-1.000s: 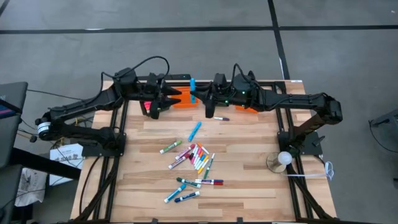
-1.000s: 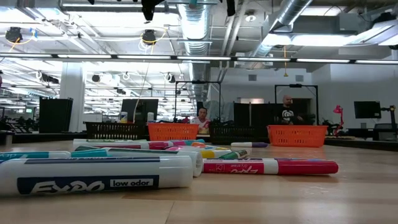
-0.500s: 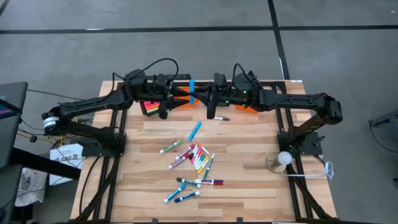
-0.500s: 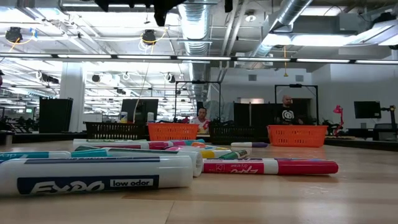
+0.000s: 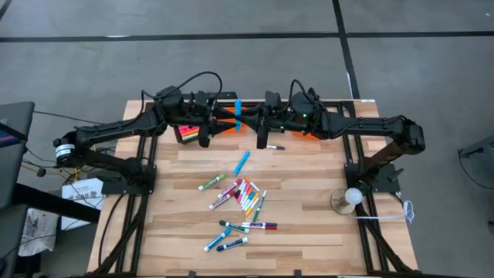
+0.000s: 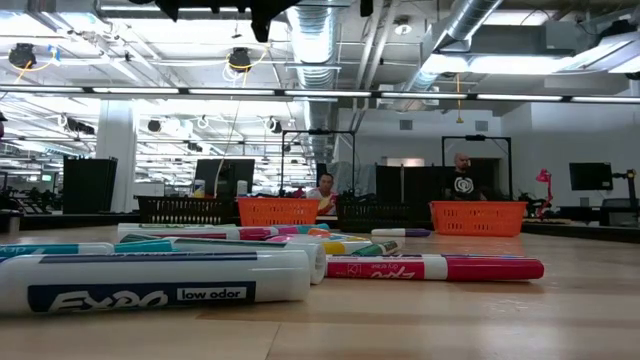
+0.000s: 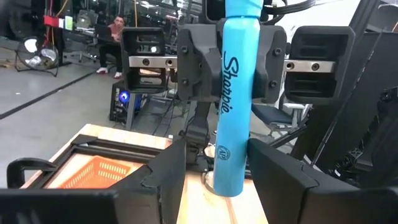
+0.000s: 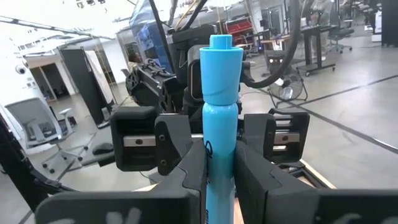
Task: Pick & Place Markers
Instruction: Put the right light blue highlighter into the left black bin
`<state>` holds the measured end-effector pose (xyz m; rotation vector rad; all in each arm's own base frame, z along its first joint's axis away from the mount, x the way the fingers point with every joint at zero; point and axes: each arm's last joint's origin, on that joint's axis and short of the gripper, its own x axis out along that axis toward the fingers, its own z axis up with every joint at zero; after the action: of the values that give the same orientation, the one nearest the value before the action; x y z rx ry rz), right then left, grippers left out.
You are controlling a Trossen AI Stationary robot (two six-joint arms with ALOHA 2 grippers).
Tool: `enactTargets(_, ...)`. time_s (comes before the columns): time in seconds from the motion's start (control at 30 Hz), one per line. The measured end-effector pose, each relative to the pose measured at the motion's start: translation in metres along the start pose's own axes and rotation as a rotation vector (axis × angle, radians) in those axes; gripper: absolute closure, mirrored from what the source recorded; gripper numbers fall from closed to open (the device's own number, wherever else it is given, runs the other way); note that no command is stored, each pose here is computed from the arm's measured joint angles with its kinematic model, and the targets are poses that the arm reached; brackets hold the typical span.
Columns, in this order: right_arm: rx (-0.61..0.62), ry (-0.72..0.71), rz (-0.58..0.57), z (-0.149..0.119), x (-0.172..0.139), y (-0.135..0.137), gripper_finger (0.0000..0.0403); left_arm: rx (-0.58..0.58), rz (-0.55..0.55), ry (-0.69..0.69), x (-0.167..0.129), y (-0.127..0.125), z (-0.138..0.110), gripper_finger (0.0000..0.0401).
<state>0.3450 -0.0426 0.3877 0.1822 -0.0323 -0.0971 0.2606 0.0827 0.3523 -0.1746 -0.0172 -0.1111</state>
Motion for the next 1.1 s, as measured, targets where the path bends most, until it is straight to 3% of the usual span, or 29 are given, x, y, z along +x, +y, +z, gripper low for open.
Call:
enactTargets(0.47, 0.025, -0.016, 0.023, 0.001, 0.000, 0.006, 0.0361, -0.033, -0.014, -0.017, 0.001, -0.001, 0.001, 0.0227)
enactTargets(0.9, 0.028, 0.001, 0.030, -0.001, 0.001, 0.007, 0.0361, -0.048, -0.021, -0.018, 0.009, -0.002, -0.003, 0.0182)
enactTargets(1.1, 0.037, 0.006, 0.031, -0.002, 0.001, 0.007, 0.0361, -0.032, -0.026, -0.051, 0.014, -0.001, -0.003, 0.0193)
